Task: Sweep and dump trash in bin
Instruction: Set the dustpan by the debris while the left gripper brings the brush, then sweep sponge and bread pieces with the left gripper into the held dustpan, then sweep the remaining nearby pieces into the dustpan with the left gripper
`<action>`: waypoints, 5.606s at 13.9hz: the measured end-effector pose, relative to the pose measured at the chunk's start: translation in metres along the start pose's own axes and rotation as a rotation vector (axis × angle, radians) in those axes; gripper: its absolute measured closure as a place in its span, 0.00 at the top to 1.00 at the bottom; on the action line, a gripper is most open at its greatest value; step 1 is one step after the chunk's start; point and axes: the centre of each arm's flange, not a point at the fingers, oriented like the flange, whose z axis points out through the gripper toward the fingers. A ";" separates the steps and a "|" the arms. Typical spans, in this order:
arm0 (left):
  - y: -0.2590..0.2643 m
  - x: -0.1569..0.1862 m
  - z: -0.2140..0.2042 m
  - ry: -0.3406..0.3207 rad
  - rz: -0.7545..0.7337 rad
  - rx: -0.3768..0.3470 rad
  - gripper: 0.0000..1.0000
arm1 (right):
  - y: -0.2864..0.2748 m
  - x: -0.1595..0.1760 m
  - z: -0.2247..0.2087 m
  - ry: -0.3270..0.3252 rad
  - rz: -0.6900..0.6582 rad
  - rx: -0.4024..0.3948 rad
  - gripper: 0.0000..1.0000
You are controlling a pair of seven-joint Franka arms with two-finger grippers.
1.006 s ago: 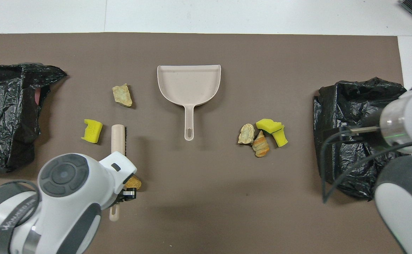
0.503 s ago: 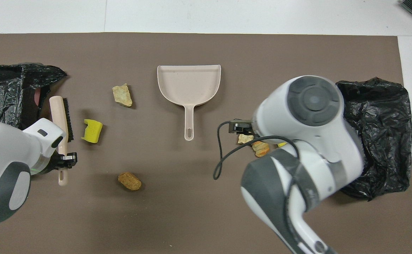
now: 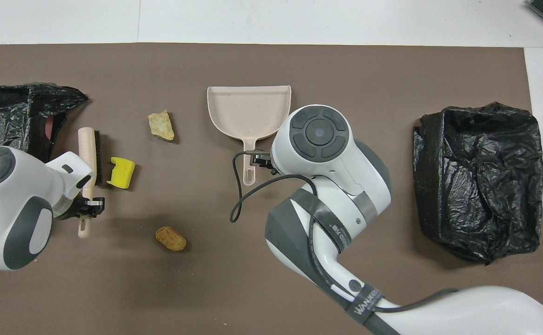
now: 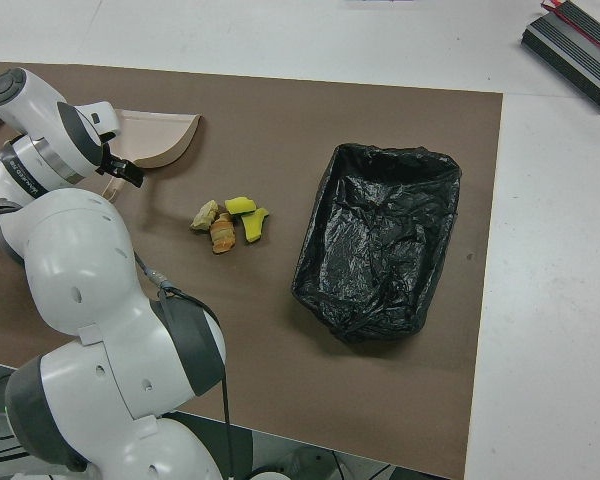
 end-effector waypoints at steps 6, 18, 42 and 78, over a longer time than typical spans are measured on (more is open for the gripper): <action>0.053 0.000 -0.037 -0.047 0.139 0.003 0.27 | -0.017 -0.009 0.032 0.038 -0.095 -0.045 1.00; -0.047 0.174 -0.073 0.110 0.456 0.137 0.27 | -0.031 -0.025 0.009 0.026 -0.206 -0.029 0.33; -0.016 0.022 -0.100 -0.114 0.453 0.009 0.27 | 0.064 -0.096 -0.002 -0.151 -1.583 -0.014 0.33; 0.187 -0.137 -0.003 -0.146 -0.700 -0.069 0.27 | 0.075 -0.109 0.023 -0.195 -1.685 0.005 0.33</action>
